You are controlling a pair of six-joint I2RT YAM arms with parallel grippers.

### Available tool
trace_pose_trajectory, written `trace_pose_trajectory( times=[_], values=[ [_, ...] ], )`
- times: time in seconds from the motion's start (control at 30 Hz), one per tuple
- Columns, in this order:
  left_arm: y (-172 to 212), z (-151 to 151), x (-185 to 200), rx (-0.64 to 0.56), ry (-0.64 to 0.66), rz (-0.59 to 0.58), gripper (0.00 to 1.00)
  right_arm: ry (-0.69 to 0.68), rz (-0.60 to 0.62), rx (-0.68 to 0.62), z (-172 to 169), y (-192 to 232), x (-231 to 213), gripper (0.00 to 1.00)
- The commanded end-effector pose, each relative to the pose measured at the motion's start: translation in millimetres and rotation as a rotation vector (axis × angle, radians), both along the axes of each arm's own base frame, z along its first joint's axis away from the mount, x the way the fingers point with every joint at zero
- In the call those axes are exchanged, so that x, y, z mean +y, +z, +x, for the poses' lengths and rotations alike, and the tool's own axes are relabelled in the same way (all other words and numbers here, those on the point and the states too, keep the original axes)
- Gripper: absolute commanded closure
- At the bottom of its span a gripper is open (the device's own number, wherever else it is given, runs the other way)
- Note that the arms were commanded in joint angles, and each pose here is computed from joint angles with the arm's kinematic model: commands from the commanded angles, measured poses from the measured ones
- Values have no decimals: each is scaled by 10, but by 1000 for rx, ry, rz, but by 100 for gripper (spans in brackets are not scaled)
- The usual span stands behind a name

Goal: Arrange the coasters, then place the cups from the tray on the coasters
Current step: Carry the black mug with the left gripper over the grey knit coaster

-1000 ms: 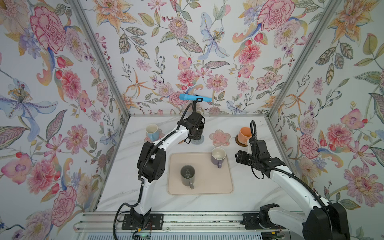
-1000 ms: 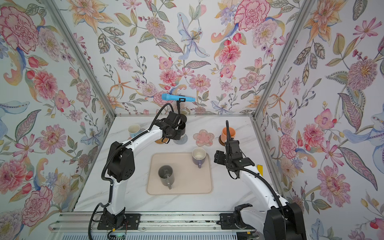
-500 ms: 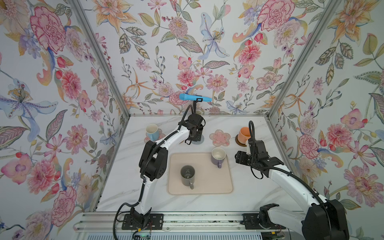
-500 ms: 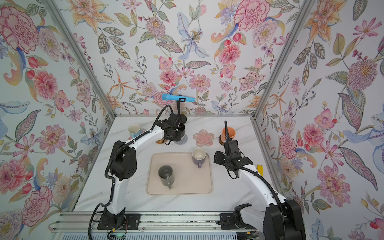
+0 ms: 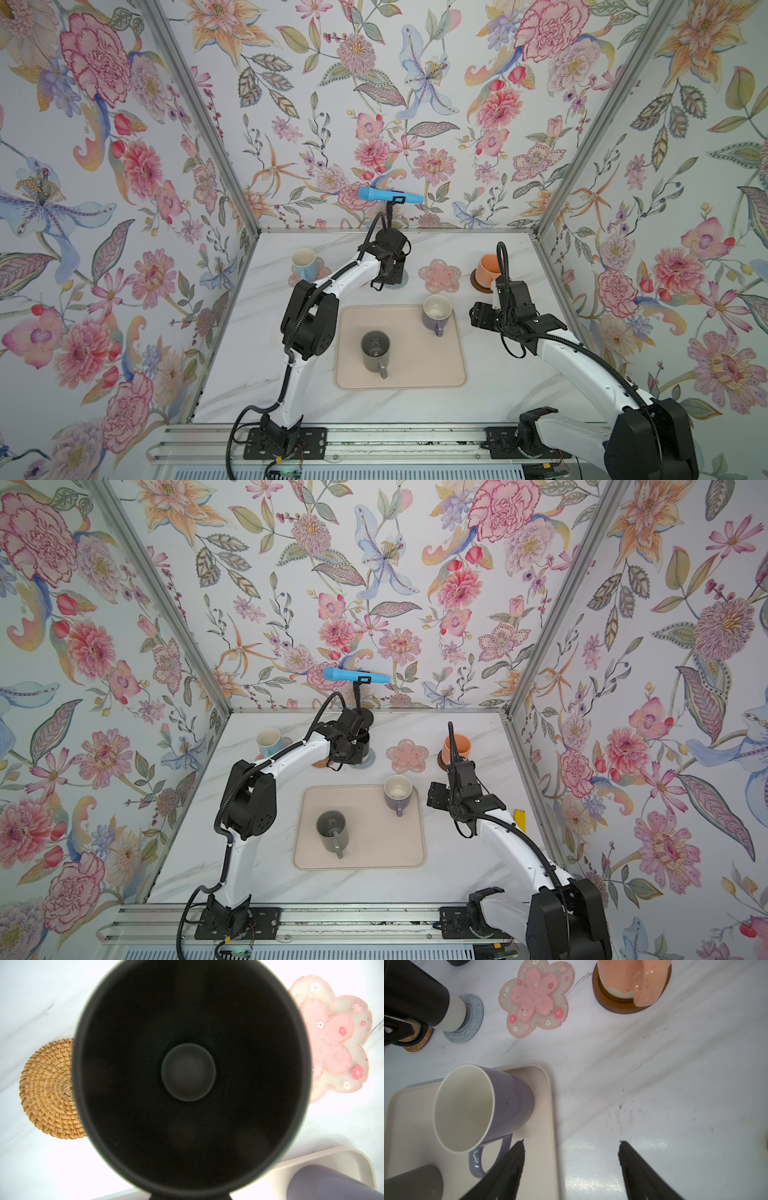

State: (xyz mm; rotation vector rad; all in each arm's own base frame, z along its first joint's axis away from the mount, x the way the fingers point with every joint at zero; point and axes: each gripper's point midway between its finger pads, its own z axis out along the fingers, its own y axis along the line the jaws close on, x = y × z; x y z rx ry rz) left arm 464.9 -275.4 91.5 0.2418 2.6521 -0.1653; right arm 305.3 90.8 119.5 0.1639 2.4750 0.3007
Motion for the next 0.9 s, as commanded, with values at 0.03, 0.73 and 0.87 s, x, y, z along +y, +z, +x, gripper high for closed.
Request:
trace_pose_trajectory(
  times=[0.03, 0.73, 0.87],
  values=[
    [248, 199, -24, -75, 32, -42, 95, 6, -24, -5, -35, -24, -26, 27],
    [136, 181, -33, -42, 27, -9, 94, 2, -34, -7, -56, -55, -55, 26],
    [136, 169, -21, -40, 31, -1, 93, -1, -32, -10, -66, -49, -61, 26]
  ],
)
